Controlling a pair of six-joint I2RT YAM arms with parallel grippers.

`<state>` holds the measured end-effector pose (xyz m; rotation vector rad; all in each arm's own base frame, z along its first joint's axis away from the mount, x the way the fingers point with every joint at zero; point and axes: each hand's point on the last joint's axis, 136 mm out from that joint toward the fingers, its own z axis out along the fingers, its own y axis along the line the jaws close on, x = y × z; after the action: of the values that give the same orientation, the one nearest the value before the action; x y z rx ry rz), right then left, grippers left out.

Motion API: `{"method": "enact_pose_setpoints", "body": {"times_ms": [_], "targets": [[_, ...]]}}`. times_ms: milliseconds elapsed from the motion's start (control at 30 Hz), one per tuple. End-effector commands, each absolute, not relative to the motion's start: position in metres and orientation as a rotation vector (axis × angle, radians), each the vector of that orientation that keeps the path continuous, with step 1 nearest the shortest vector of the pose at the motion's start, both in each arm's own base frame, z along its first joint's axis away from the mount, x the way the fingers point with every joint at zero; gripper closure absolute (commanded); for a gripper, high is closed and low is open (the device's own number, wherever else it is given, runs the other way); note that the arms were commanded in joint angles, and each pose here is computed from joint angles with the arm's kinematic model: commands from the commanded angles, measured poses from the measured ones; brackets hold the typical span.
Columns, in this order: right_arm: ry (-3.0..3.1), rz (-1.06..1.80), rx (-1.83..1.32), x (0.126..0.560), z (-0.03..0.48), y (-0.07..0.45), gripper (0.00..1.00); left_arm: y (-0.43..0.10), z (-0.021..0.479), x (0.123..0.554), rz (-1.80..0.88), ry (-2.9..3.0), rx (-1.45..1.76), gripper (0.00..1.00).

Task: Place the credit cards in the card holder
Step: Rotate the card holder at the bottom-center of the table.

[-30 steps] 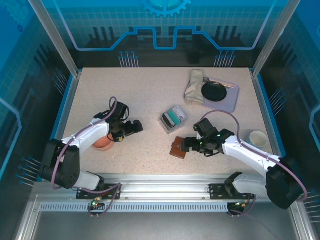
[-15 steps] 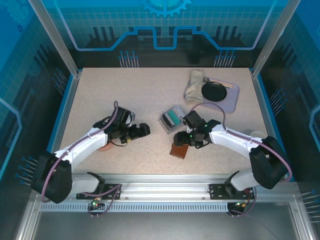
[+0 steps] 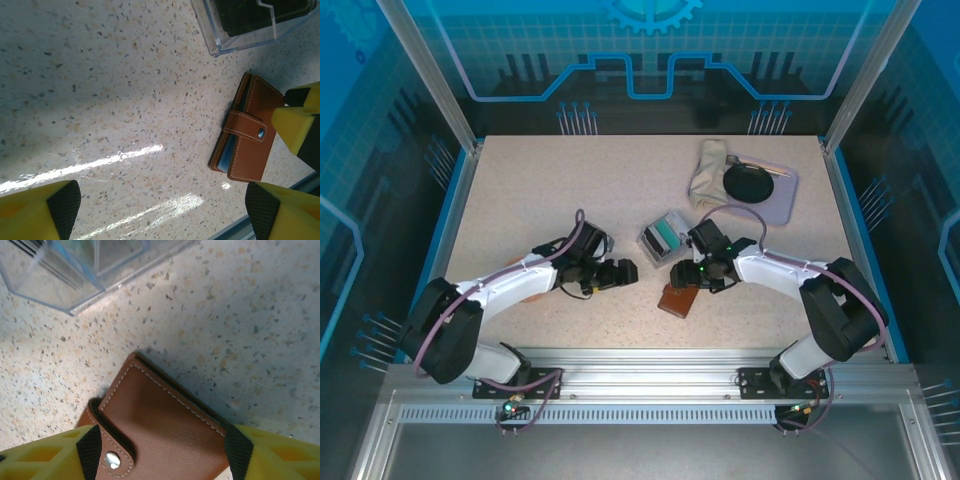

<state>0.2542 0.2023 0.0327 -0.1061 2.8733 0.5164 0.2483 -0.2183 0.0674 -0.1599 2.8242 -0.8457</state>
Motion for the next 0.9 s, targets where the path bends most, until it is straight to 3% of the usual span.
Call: {"method": "enact_pose_setpoints", "body": {"times_ms": [0, 200, 400, 567, 867], "targets": [[2.912, 0.584, -0.157, 0.238, 0.024, 0.205, 0.32, -0.235, 0.078, 0.256, -0.919, 2.804, -0.145, 0.12], [2.901, 0.698, -0.178, 0.215, 0.042, 0.213, 0.31, -0.234, 0.074, 0.257, -0.892, 2.809, -0.181, 0.12], [2.837, 0.628, -0.162, 0.255, 0.056, 0.191, 0.30, -0.237, 0.073, 0.259, -0.911, 2.804, -0.212, 0.12], [2.865, 0.700, -0.173, 0.263, 0.039, 0.204, 0.31, -0.239, 0.078, 0.257, -0.932, 2.788, -0.239, 0.12], [2.905, 0.811, -0.149, 0.228, 0.028, 0.216, 0.40, -0.241, 0.078, 0.244, -0.951, 2.799, -0.260, 0.12]]}}
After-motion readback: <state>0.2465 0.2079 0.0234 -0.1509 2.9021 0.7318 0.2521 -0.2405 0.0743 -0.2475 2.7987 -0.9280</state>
